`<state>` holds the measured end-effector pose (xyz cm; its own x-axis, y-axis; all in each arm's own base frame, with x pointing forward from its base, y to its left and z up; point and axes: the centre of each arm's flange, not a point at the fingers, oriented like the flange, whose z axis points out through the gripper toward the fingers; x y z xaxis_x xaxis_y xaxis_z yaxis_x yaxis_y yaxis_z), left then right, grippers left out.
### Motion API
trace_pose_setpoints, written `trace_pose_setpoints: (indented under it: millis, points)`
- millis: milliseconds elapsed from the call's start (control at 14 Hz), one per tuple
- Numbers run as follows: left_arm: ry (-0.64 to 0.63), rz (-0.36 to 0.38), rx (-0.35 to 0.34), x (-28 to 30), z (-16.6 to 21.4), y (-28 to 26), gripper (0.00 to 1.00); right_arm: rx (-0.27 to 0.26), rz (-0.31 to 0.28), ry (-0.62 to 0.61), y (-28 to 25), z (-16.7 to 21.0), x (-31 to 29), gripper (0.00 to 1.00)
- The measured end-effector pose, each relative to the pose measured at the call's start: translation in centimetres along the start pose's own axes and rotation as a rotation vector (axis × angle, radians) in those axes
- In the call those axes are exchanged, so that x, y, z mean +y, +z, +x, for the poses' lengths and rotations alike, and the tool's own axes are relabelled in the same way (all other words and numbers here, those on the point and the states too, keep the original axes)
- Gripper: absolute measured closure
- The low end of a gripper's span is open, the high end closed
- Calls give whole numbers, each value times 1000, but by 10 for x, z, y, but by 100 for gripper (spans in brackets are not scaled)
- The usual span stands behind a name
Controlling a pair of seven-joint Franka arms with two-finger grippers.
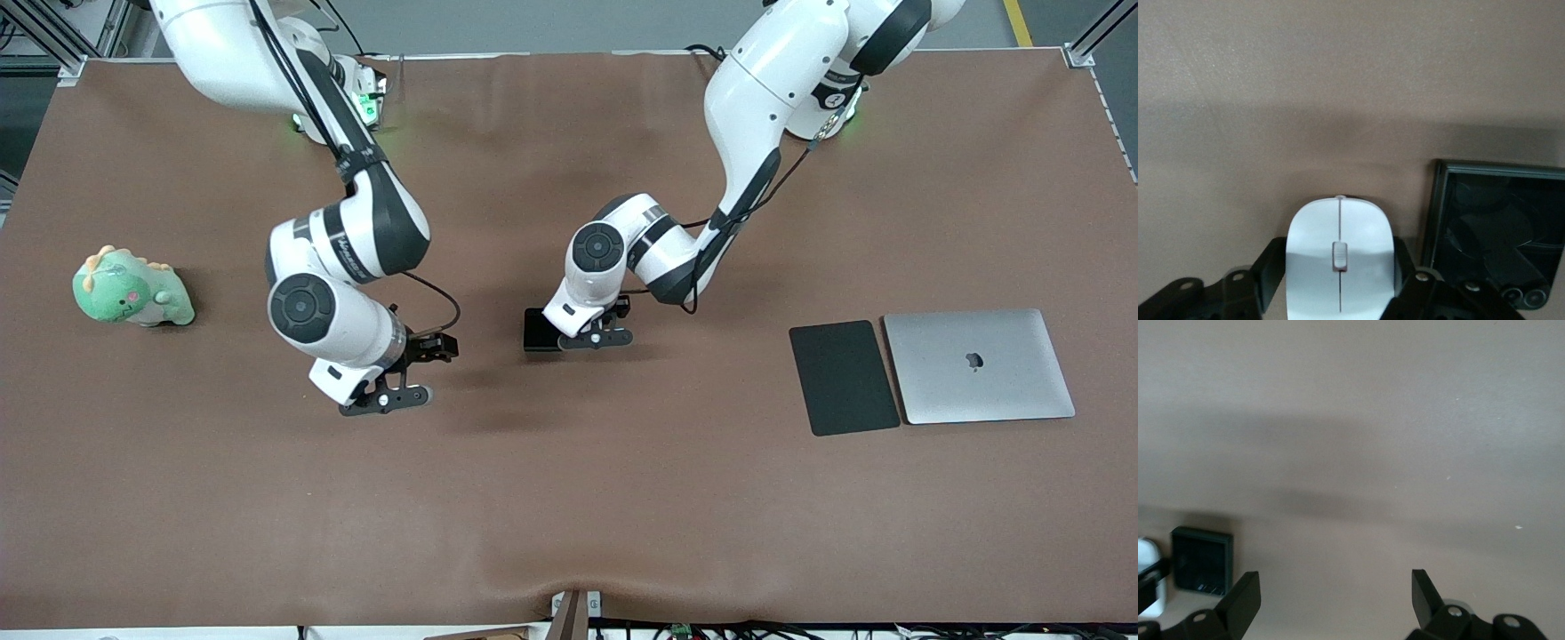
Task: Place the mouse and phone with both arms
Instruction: 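Carry the mouse toward the mouse pad while the right gripper grasps the phone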
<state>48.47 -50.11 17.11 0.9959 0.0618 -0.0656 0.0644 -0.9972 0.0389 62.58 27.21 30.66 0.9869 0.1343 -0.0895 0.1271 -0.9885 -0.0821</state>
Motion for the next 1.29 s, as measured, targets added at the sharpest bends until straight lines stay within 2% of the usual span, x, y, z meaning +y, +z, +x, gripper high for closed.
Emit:
trace_pose_setpoints:
  millis: [214,429,857,1286]
  points:
    - [0,0,1,0,0,0,33,-4,-5,3,16,-5,-1,0]
    - [-1,-1,2,0,1,-1,38,-31,-14,14,32,-12,-2,0]
    - [-2,7,18,-2,10,-9,40,-42,-28,40,60,-20,-25,0]
    - [-56,14,66,-32,51,-66,40,-29,-28,120,58,-22,-38,0]
